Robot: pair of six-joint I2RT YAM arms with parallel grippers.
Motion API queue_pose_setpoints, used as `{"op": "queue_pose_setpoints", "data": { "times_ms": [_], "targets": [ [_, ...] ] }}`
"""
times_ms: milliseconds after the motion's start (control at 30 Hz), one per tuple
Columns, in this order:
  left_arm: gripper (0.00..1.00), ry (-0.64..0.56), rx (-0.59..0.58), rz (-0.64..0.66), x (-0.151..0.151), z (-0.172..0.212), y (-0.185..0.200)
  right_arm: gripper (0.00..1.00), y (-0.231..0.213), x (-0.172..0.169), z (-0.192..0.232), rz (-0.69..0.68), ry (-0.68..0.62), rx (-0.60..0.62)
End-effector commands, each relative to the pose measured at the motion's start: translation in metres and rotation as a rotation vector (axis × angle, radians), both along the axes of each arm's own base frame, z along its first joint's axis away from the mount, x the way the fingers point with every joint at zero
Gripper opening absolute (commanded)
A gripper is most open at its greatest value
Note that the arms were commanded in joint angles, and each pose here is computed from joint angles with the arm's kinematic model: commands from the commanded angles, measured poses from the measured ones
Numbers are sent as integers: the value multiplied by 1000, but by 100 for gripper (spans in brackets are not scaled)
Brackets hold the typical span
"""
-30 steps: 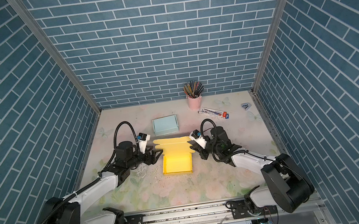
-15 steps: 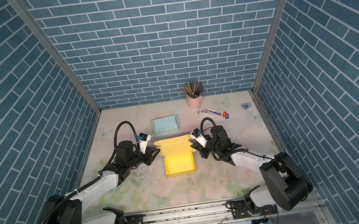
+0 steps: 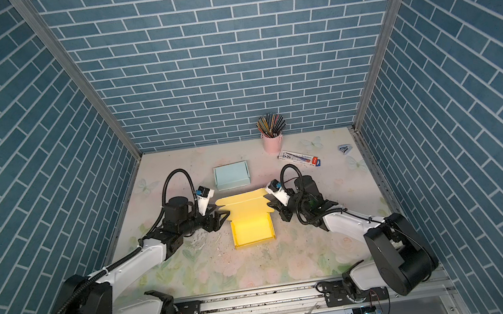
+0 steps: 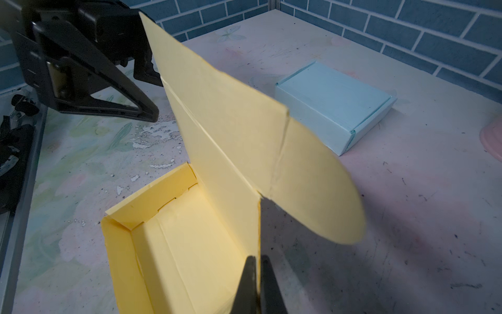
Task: Fold the paper box
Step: 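Hold the upright yellow lid with both grippers above the tray, then swing the yellow lid down over the tray with both grippers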
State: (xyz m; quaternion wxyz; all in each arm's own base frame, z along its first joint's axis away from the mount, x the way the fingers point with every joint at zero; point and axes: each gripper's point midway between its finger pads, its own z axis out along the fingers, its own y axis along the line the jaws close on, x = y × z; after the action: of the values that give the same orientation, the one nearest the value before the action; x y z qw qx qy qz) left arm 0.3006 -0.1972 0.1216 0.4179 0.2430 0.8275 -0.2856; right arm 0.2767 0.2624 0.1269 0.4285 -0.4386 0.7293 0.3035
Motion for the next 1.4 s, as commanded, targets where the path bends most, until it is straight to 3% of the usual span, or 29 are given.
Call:
{"op": "queue_pose_setpoints", "data": {
  "times_ms": [0, 100, 233, 367, 500, 767, 1100, 1367],
  "targets": [
    [69, -45, -1, 0, 9, 13, -1, 0, 0, 2, -4, 4, 2, -27],
    [59, -38, -6, -17, 11, 13, -4, 0, 0, 2, -4, 1, 3, -29],
    [38, -29, -8, -24, 9, 12, -5, 0, -1, 4, -4, -8, -2, -34],
    [28, -22, -5, -15, 5, 10, -3, 0, -3, 7, -5, -24, -5, -41],
    [23, -18, 2, -26, 2, 10, -7, 0, -3, 8, -5, -31, -5, -44],
    [24, -17, 7, -57, -5, 11, -17, 0, -3, 8, -1, -32, -11, -35],
    [0, -31, 21, -24, -6, 20, -25, 0, -2, 7, 2, -65, -20, -32],
    [0, -71, 5, 27, -5, 42, -37, 0, 7, 10, 6, -126, -73, -82]
  ]
}}
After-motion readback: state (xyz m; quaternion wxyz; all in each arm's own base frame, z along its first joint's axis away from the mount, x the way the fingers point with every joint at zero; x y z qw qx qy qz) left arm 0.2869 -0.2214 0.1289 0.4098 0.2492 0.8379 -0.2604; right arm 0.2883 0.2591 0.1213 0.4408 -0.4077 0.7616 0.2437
